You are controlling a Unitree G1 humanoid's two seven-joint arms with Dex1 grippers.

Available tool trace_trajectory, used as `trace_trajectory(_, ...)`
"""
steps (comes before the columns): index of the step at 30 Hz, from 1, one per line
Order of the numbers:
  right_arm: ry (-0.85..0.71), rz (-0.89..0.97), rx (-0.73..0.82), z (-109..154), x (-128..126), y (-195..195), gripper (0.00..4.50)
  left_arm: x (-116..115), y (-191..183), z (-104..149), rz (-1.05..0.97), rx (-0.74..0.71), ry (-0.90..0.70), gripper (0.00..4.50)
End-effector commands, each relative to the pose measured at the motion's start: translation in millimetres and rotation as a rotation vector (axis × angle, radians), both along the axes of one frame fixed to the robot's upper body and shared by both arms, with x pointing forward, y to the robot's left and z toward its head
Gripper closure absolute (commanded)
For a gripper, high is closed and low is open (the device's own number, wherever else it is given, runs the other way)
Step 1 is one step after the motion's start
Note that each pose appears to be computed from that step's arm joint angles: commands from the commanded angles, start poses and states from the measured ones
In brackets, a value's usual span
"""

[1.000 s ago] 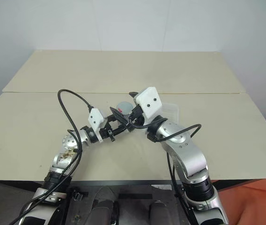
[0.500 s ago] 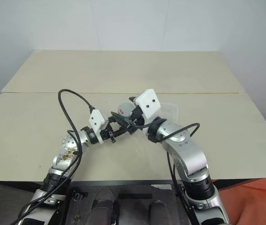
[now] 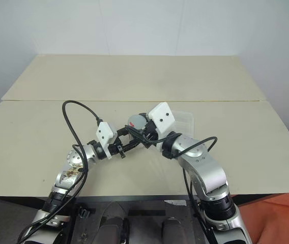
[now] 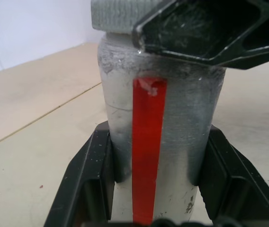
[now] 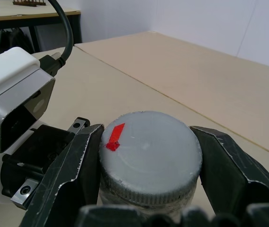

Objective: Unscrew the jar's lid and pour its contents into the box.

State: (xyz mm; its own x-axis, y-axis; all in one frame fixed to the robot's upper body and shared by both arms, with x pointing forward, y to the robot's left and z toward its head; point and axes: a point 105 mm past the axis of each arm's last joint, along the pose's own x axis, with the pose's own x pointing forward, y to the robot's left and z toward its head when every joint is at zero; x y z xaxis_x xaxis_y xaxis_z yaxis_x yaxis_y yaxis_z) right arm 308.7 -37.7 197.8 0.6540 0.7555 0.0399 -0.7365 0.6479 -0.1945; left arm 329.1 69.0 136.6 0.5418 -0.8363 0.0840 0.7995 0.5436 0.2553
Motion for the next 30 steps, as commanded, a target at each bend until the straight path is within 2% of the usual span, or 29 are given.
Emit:
trace_trajectory(1,-0.066,0.0,-0.008,11.9,-2.1,-2.8,1.69,-3.6,0.6,10.6,-0.011,-0.013,-0.039,2.51)
trace_trajectory(8,-0.094,0.107,-0.019,16.8,-8.3,-6.9,1.69,-17.9,-0.6,13.4,-0.09,-0.032,-0.018,2.51)
trace_trajectory(18,-0.12,0.407,-0.119,17.9,-19.4,-10.9,1.69,-46.7,0.0,20.6,-0.297,0.034,0.001,2.51)
trace_trajectory(24,-0.131,0.66,-0.169,21.5,-27.3,-10.7,1.69,-63.3,2.4,31.0,-0.443,0.075,0.021,2.51)
trace_trajectory(30,-0.149,0.867,-0.192,28.9,-28.5,-11.8,1.69,-69.8,-3.3,35.3,-0.501,0.071,0.015,2.51)
